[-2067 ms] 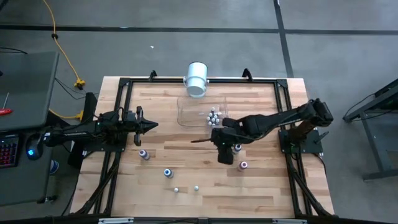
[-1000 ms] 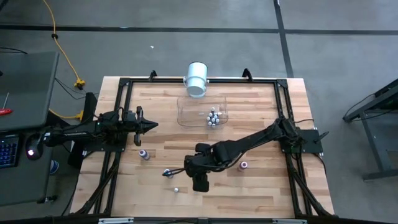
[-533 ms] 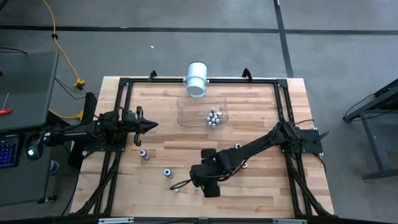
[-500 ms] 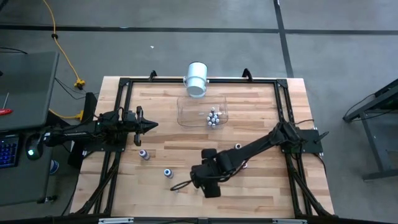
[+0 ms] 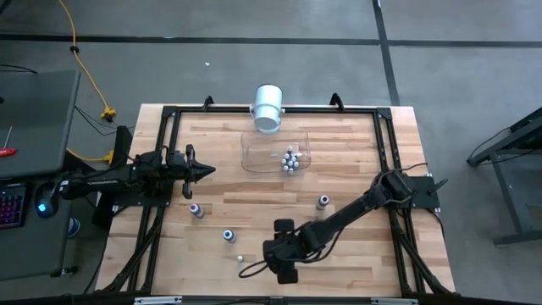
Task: Pick & Place food coloring
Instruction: Put the small light blue food coloring bottle into the transparent bin
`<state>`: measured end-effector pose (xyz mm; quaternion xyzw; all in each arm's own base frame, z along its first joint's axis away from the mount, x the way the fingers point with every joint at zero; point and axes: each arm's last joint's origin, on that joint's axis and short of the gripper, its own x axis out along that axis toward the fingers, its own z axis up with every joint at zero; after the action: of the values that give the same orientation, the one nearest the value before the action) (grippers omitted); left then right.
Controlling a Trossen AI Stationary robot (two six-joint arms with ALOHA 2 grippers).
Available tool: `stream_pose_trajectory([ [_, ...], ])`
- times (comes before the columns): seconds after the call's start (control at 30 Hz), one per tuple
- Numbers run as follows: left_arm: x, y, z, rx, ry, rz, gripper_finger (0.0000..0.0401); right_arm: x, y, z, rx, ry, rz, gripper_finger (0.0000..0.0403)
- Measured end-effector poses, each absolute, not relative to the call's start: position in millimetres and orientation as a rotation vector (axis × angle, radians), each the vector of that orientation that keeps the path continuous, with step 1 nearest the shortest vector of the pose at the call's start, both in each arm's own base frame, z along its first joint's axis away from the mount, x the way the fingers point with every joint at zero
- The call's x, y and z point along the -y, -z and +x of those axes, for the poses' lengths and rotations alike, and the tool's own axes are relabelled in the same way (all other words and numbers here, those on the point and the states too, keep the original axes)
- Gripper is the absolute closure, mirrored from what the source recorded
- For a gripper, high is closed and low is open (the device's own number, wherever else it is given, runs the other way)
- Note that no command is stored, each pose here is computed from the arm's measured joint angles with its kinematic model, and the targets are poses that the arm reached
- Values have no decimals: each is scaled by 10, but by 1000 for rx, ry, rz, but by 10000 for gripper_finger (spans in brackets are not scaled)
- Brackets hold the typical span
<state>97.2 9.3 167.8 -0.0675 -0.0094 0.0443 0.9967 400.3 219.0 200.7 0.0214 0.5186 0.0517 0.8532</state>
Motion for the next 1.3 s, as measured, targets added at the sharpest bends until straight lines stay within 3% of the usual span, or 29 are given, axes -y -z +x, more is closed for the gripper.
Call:
stream_pose_trajectory([
  [0.4,-93,-1678,972,19,-89,-135,400,-2282,-1735,4026,-1000,-185,4,217],
  [0.97,-93,-1678,972,19,-88,-135,400,-2225,-1632,4118,-965,-124,-6,218],
  [1.3,-93,-1678,972,18,-89,-135,400,-2184,-1626,4134,-976,-125,1,243],
])
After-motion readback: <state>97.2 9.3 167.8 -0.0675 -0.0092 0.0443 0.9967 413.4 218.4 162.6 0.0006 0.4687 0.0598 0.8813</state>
